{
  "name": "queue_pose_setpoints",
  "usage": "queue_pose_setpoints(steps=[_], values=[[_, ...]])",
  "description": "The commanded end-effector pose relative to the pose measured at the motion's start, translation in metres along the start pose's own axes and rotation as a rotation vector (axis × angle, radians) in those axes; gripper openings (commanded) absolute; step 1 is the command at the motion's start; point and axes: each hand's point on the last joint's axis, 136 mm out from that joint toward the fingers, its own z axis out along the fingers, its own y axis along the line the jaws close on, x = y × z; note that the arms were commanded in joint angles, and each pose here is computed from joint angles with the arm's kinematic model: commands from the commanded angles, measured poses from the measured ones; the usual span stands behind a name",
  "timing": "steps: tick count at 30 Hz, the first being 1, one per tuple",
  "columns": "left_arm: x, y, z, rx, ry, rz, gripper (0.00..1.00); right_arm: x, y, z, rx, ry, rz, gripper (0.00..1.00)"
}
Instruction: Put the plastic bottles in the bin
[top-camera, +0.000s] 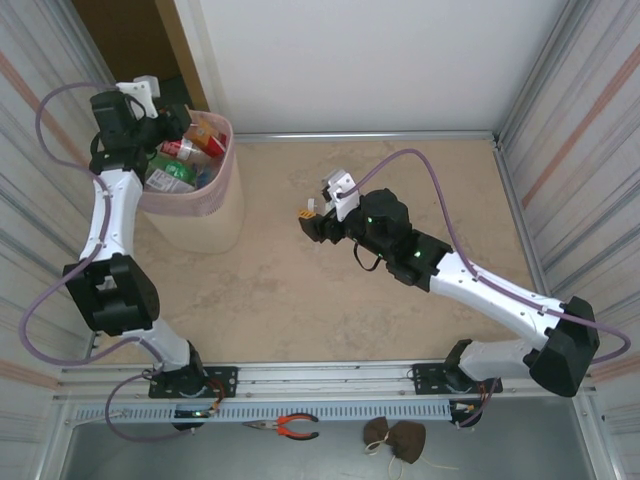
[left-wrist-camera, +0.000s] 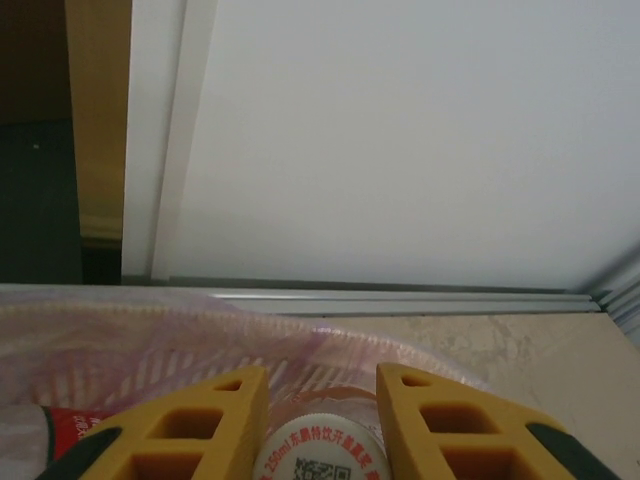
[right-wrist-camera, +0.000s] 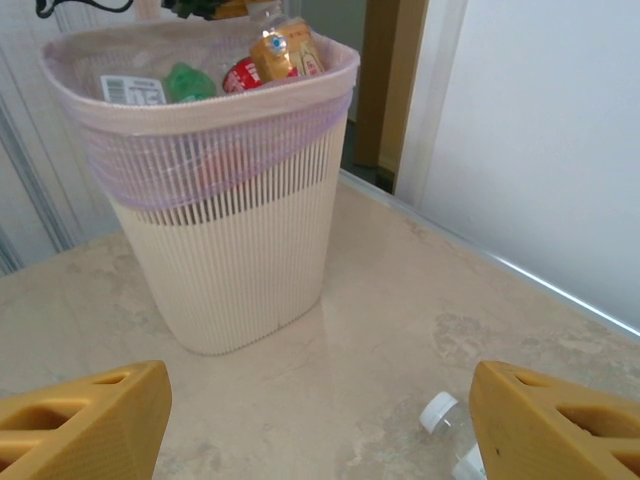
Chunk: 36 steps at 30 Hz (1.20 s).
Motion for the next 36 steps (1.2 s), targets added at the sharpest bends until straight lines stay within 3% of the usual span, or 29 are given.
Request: queue_pose_setpoints(steps=[1, 4, 8, 17, 21, 26, 30, 36], values=[[0.018, -0.009, 0.000, 0.026, 0.059, 0.004, 0.35, -0.007, -0.005, -0.009, 0.022, -0.019, 0.014, 0.78], [0.031, -0.008, -0.011, -0.007, 0.081, 0.001, 0.47, -0.006, -0.007, -0.009, 0.022, -0.019, 0.014, 0.78], [0.042, -0.009, -0.031, -0.046, 0.093, 0.011, 0.54, -0.007, -0.007, -0.009, 0.015, -0.019, 0.016, 0.78], [0.027, -0.022, -0.064, -0.079, 0.051, 0.041, 0.68, -0.004, -0.008, -0.007, 0.010, -0.014, 0.022, 0.78], [0.015, -0.030, -0.065, -0.047, 0.045, 0.044, 0.62, -0.005, -0.009, -0.007, 0.011, -0.016, 0.023, 0.78], [0.015, -0.046, -0.050, 0.064, 0.088, 0.003, 0.46, -0.004, -0.011, -0.006, 0.023, -0.012, 0.028, 0.78], [0.034, -0.045, -0.031, 0.112, 0.164, -0.048, 0.40, -0.004, -0.015, -0.005, 0.031, 0.001, 0.047, 0.78], [0.080, -0.020, -0.006, 0.098, 0.273, -0.140, 0.39, 0.004, -0.025, -0.003, 0.058, 0.043, 0.072, 0.78]])
